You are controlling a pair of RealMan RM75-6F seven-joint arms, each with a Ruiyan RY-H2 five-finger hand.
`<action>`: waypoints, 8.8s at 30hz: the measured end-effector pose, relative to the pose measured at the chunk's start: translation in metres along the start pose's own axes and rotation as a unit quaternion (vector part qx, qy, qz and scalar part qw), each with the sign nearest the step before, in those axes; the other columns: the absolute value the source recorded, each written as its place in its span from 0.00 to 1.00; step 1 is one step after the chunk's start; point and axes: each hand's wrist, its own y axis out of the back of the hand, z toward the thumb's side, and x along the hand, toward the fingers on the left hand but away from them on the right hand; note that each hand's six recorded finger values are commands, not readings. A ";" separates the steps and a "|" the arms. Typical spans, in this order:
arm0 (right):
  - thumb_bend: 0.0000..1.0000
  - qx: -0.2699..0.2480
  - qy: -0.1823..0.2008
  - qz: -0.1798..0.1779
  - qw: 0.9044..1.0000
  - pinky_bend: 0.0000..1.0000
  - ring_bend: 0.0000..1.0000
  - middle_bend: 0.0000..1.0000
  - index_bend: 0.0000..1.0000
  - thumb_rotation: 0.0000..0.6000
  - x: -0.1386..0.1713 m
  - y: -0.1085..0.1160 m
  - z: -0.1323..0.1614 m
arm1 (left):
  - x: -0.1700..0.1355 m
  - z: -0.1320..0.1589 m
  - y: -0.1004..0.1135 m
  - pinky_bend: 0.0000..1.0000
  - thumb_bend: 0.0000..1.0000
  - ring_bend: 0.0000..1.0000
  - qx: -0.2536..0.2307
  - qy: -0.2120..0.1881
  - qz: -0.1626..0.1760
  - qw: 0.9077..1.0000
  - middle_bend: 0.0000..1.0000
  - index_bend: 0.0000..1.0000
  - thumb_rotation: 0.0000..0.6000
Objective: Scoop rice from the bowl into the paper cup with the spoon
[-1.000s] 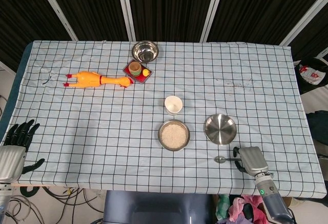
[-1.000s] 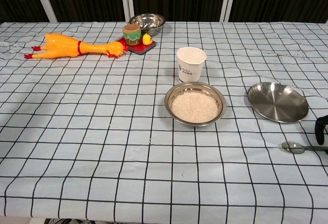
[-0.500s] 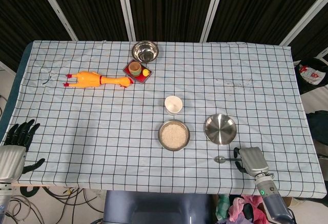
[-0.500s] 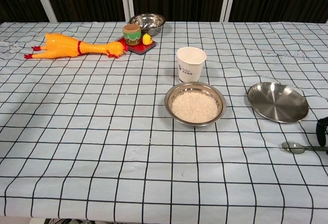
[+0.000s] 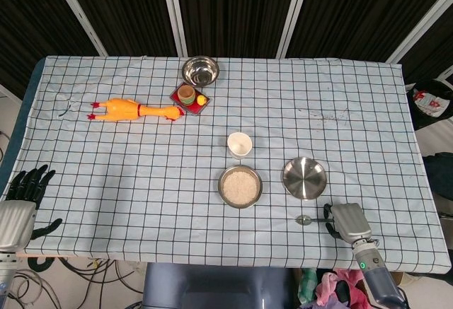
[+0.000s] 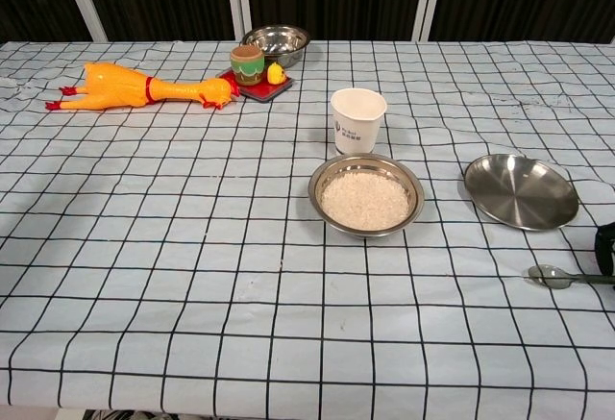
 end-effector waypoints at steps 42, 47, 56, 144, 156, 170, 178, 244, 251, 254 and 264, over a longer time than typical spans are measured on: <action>0.41 0.001 0.014 -0.019 1.000 1.00 1.00 1.00 0.57 1.00 0.002 0.014 0.006 | 0.000 0.001 0.000 0.00 0.00 0.00 -0.004 0.000 -0.001 1.000 0.00 0.00 1.00; 0.43 0.001 0.019 -0.036 0.999 1.00 1.00 1.00 0.60 1.00 0.000 0.031 0.012 | 0.000 0.001 -0.001 0.00 0.00 0.00 -0.005 0.000 -0.002 1.000 0.00 0.00 1.00; 0.46 0.034 0.035 -0.075 0.996 1.00 1.00 1.00 0.64 1.00 -0.013 0.075 0.035 | 0.002 0.001 0.000 0.00 0.00 0.00 -0.013 0.000 -0.004 1.000 0.00 0.00 1.00; 0.51 0.521 0.051 -0.268 0.809 1.00 1.00 1.00 0.71 1.00 -0.075 0.079 0.219 | 0.003 0.013 0.005 0.00 0.00 0.00 -0.083 -0.017 -0.029 0.996 0.00 0.00 1.00; 0.51 0.443 0.030 -0.207 0.872 1.00 1.00 1.00 0.71 1.00 -0.076 0.067 0.216 | 0.003 0.012 0.004 0.00 0.00 0.00 -0.086 -0.015 -0.031 0.996 0.00 0.00 1.00; 0.51 0.339 -0.027 -0.128 0.932 1.00 1.00 1.00 0.72 1.00 -0.075 0.071 0.203 | 0.003 0.013 0.003 0.00 0.00 0.00 -0.086 -0.013 -0.035 0.996 0.00 0.00 1.00; 0.52 0.293 -0.044 -0.090 0.951 1.00 1.00 1.00 0.72 1.00 -0.073 0.070 0.199 | 0.003 0.012 0.003 0.00 0.00 0.00 -0.087 -0.012 -0.036 0.996 0.00 0.00 1.00; 0.52 0.209 -0.074 -0.060 0.973 1.00 1.00 1.00 0.73 1.00 -0.079 0.114 0.228 | 0.006 0.010 0.003 0.00 0.00 0.00 -0.092 -0.001 -0.037 0.995 0.00 0.00 1.00; 0.52 0.198 -0.082 -0.066 0.975 1.00 1.00 1.00 0.74 1.00 -0.083 0.131 0.232 | 0.006 0.009 0.002 0.00 0.00 0.00 -0.090 0.003 -0.039 0.995 0.00 0.00 1.00; 0.52 0.191 -0.089 -0.065 0.975 1.00 1.00 1.00 0.74 1.00 -0.086 0.139 0.232 | 0.006 0.008 0.001 0.00 0.00 0.00 -0.088 0.005 -0.040 0.995 0.00 0.00 1.00; 0.52 0.186 -0.107 -0.080 0.973 1.00 1.00 1.00 0.74 1.00 -0.097 0.172 0.230 | 0.006 0.006 -0.002 0.00 0.00 0.00 -0.084 0.015 -0.043 0.995 0.00 0.00 1.00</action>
